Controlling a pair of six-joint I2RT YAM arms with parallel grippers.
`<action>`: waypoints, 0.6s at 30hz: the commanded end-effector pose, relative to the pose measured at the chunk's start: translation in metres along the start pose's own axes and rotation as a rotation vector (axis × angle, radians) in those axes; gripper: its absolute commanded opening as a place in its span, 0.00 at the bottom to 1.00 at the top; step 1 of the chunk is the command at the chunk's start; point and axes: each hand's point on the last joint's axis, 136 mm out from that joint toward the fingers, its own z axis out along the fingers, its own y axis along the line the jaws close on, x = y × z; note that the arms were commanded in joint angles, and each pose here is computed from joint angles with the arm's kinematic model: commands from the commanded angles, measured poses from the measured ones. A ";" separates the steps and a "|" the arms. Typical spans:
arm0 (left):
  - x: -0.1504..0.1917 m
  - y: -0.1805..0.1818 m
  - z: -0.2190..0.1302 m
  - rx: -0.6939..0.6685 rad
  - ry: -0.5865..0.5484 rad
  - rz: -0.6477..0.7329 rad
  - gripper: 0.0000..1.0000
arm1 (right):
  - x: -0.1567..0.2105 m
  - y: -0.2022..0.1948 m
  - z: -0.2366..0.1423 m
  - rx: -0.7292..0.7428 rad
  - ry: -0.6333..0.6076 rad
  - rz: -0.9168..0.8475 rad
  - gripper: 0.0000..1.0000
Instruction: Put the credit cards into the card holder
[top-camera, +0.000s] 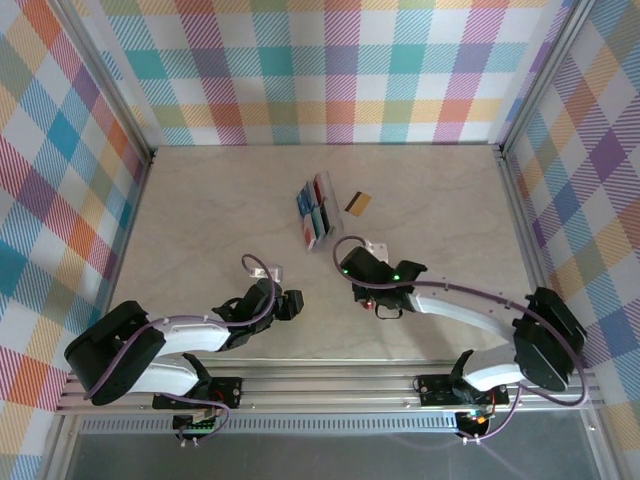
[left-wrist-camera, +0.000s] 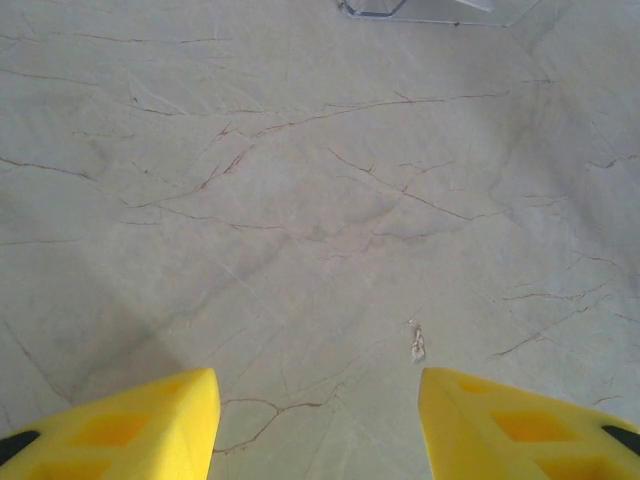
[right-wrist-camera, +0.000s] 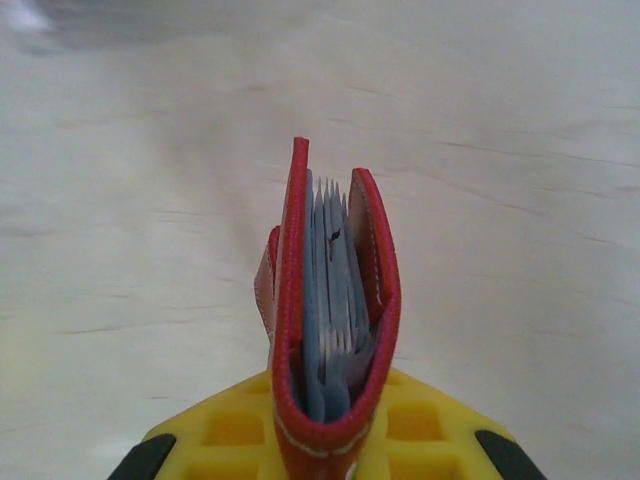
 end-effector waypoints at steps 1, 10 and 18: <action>0.028 0.035 -0.002 -0.128 0.088 0.017 0.56 | 0.006 -0.052 -0.010 0.345 0.024 -0.124 0.00; 0.028 0.031 0.001 -0.118 0.096 0.011 0.57 | 0.016 -0.006 0.025 0.427 0.134 -0.297 0.25; 0.023 0.032 -0.006 -0.100 0.075 -0.029 0.61 | 0.021 0.087 0.041 -0.038 0.155 -0.333 0.64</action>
